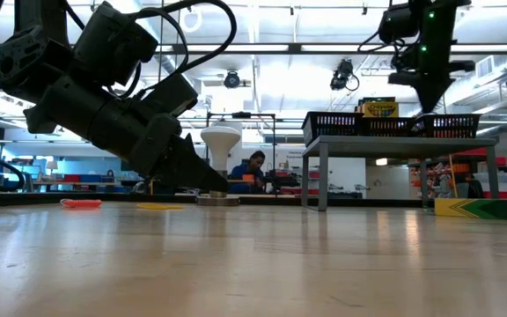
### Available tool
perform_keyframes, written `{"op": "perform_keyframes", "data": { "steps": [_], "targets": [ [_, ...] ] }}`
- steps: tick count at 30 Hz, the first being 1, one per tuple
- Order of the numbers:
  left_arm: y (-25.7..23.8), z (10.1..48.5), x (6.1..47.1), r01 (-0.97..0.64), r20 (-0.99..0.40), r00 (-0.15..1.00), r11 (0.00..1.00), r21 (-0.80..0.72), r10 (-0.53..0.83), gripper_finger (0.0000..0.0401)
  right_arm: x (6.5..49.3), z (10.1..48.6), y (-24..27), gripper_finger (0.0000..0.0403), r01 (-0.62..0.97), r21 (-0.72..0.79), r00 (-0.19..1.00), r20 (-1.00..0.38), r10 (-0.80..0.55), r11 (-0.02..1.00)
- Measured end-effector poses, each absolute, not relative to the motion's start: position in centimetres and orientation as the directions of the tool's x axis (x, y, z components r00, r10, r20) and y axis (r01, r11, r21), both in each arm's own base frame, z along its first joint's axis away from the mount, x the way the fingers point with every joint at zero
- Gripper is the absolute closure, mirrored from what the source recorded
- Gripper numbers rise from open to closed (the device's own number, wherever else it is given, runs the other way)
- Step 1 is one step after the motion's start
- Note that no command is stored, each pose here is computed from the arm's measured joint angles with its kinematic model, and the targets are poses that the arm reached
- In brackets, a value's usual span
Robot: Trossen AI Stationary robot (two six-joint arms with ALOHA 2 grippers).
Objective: Pick & Place Office Desk Supplies
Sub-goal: Put the yellow crayon box into the middle black basket on the shelf
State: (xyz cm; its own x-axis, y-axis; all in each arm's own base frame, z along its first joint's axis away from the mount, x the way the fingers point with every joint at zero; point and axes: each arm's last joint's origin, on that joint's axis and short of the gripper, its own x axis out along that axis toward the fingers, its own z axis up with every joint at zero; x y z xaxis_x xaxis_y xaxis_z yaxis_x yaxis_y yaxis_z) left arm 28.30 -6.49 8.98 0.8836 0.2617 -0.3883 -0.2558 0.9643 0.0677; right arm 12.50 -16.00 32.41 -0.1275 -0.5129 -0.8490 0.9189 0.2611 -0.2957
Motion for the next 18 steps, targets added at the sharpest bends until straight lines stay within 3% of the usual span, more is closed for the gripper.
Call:
{"op": "perform_keyframes", "data": {
  "steps": [5,13,18],
  "targets": [
    [-6.5,9.0,28.3,-0.255,-0.388,0.884,0.964,0.067,0.261,0.0338,12.7,32.8,-16.9,0.0318,0.949,-0.221,-0.06,-0.828,-0.558,0.225],
    [-6.5,9.0,28.3,-0.254,-0.388,0.884,0.965,0.069,0.26,0.0338,13.3,33.2,-16.9,0.0229,0.926,-0.346,-0.161,-0.724,-0.67,0.152],
    [-6.5,9.0,28.3,-0.254,-0.388,0.884,0.965,0.069,0.26,0.0338,13.6,33.6,-16.9,0.0184,0.931,-0.364,-0.239,-0.629,-0.74,0.009]
  ]
}}
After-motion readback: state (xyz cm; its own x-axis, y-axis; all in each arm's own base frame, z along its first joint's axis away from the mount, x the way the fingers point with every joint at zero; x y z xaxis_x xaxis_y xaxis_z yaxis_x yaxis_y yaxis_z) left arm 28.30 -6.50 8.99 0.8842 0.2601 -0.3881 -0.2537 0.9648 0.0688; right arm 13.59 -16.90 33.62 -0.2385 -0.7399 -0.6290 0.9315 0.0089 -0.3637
